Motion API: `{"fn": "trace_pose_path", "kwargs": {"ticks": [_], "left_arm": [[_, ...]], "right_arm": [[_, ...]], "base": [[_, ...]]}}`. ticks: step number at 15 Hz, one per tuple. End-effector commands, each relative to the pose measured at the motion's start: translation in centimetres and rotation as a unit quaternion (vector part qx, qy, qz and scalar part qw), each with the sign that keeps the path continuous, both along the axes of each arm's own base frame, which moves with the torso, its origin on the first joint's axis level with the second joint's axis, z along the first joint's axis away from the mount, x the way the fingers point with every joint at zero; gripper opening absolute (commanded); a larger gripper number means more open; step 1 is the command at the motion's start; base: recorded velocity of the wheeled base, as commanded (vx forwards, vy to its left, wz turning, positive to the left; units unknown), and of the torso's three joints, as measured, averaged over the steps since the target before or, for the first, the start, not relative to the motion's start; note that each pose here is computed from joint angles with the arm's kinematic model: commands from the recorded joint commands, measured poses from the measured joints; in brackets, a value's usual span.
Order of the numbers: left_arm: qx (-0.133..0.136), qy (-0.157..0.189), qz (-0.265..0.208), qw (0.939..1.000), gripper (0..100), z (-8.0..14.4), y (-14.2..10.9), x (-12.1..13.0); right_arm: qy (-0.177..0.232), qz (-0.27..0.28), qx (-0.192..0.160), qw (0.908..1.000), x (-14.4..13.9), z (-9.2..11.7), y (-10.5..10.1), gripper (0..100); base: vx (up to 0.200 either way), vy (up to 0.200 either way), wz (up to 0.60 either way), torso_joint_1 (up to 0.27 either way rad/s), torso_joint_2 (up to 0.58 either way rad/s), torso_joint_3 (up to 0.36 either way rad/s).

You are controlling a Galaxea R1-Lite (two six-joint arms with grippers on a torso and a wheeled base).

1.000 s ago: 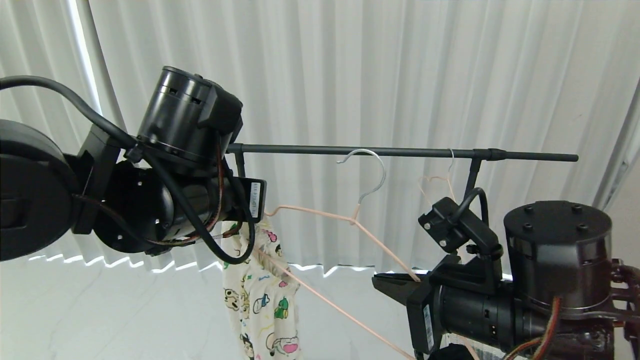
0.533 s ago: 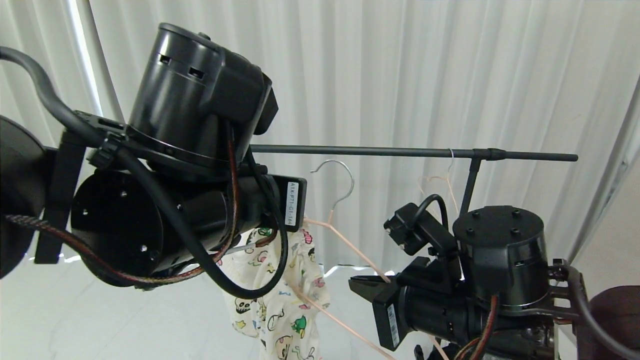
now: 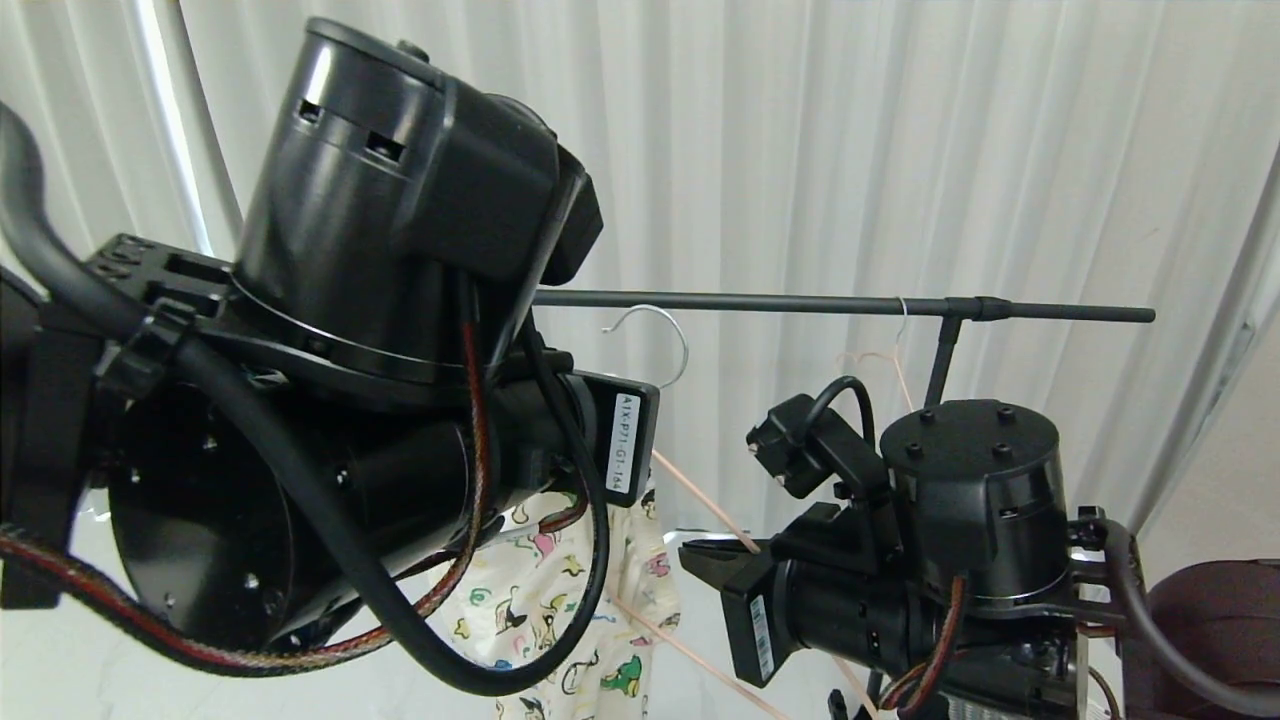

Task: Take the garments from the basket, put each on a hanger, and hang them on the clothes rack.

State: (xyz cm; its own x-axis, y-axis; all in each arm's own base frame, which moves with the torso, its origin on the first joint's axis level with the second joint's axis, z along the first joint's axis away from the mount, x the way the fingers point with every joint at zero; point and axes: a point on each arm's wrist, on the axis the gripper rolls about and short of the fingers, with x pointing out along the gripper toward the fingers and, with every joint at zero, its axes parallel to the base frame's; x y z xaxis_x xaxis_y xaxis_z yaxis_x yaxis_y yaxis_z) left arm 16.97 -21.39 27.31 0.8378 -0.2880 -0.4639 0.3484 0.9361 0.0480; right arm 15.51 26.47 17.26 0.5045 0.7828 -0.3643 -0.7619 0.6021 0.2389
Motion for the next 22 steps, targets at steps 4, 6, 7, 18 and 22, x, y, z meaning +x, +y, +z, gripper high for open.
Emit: {"fn": "trace_pose_path", "kwargs": {"ticks": [4, 6, 7, 18, 22], "left_arm": [[0.035, -0.009, 0.025, 0.999, 100, -0.2, 1.7, 0.9], [0.059, -0.013, 0.039, 0.9974, 100, -0.6, 2.5, 1.0], [0.058, -0.013, 0.038, 0.9975, 100, -0.7, 2.7, 0.8], [0.058, 0.003, -0.003, 0.9983, 100, -3.0, 8.3, -4.6], [0.071, -0.02, -0.117, 0.9904, 100, -2.9, 12.2, -7.0]], "right_arm": [[-0.019, -0.024, 0.016, 0.9994, 0.1, 0.9, -0.3, 0], [-0.034, -0.042, 0.032, 0.998, 0.3, 1.3, -0.3, 0], [-0.036, -0.047, 0.032, 0.9977, 0.3, 1.3, -0.3, 0], [-0.08, -0.075, 0.046, 0.9929, -1.1, 2.6, -3.7, 0], [-0.097, -0.049, 0.031, 0.9936, -3.7, 1.4, -7.7, 0]], "base": [[0.0, 0.0, 0.0, 0.0, 0.0, 0.0], [0.0, 0.0, 0.0, 0.0, 0.0, 0.0], [0.0, 0.0, 0.0, 0.0, 0.0, 0.0], [0.0, 0.0, 0.0, 0.0, 0.0, 0.0], [0.0, 0.0, 0.0, 0.0, 0.0, 0.0]]}}
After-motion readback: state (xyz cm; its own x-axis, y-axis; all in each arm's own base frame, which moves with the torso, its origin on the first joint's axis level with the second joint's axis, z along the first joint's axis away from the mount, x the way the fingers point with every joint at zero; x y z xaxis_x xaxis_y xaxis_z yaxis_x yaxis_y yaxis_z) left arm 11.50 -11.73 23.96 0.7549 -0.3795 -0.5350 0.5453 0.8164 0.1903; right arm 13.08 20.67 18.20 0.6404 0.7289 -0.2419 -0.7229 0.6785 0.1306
